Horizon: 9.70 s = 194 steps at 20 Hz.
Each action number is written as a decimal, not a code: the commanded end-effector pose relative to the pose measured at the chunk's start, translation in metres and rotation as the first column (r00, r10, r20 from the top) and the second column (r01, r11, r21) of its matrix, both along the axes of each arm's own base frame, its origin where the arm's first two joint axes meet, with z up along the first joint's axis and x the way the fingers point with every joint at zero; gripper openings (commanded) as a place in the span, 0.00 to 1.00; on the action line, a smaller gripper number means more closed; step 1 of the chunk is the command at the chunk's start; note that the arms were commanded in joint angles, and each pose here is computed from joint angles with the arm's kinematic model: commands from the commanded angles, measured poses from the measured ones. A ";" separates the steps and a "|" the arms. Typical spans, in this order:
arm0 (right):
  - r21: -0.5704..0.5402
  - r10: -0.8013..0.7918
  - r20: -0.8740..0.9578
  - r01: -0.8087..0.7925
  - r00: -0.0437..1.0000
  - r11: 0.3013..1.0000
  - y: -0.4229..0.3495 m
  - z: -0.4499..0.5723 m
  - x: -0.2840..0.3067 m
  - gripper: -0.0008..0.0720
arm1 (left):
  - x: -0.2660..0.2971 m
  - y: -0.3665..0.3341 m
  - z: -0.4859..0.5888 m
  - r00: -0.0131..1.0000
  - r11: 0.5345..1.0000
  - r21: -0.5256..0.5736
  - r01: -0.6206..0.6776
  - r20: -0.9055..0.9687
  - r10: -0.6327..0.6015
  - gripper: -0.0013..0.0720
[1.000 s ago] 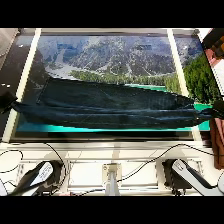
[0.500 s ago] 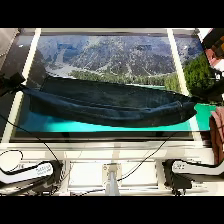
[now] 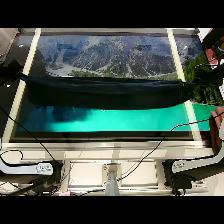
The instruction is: Fold the clothes and pants, and hang the long-sleeved shirts on hangers.
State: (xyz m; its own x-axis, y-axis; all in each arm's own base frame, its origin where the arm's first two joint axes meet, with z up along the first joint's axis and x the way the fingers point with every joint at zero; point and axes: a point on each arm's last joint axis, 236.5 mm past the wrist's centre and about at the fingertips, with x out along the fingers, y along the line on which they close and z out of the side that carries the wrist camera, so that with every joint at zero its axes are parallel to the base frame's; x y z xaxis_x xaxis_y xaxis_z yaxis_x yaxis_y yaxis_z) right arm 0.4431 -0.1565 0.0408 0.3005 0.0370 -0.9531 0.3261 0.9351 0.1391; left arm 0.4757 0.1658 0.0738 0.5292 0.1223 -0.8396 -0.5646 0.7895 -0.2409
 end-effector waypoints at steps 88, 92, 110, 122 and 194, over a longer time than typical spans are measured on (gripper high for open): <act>0.077 0.379 0.360 -0.432 0.852 0.899 0.161 0.068 0.063 0.07 | -0.035 -0.073 0.021 0.864 0.814 -0.292 0.503 0.133 -0.486 0.05; 0.073 0.349 0.522 -0.448 0.778 0.891 0.261 0.095 0.100 0.07 | -0.051 -0.080 0.079 0.846 0.832 -0.173 0.527 0.200 -0.494 0.05; 0.404 0.320 0.676 -0.697 0.664 0.593 0.733 -0.006 -0.030 0.07 | -0.032 -0.137 0.185 0.669 0.745 -0.165 0.646 0.593 -0.448 0.06; 0.267 0.594 0.439 -0.729 0.674 0.630 0.635 -0.066 0.006 0.07 | 0.027 -0.236 0.080 0.654 0.622 -0.248 0.742 0.470 -0.593 0.06; 0.222 0.487 0.363 -0.582 0.794 0.783 0.384 0.013 0.097 0.07 | -0.080 -0.130 0.117 0.819 0.814 0.151 0.561 0.042 -0.572 0.05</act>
State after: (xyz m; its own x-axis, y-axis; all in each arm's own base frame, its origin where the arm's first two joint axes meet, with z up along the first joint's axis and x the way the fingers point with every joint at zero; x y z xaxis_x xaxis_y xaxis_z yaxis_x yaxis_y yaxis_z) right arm 0.5503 0.2005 0.0413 0.4030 0.4883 -0.7740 -0.2765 0.8712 0.4056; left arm 0.4135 0.0114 0.1372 0.5536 -0.2358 -0.7987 0.0245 0.9633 -0.2674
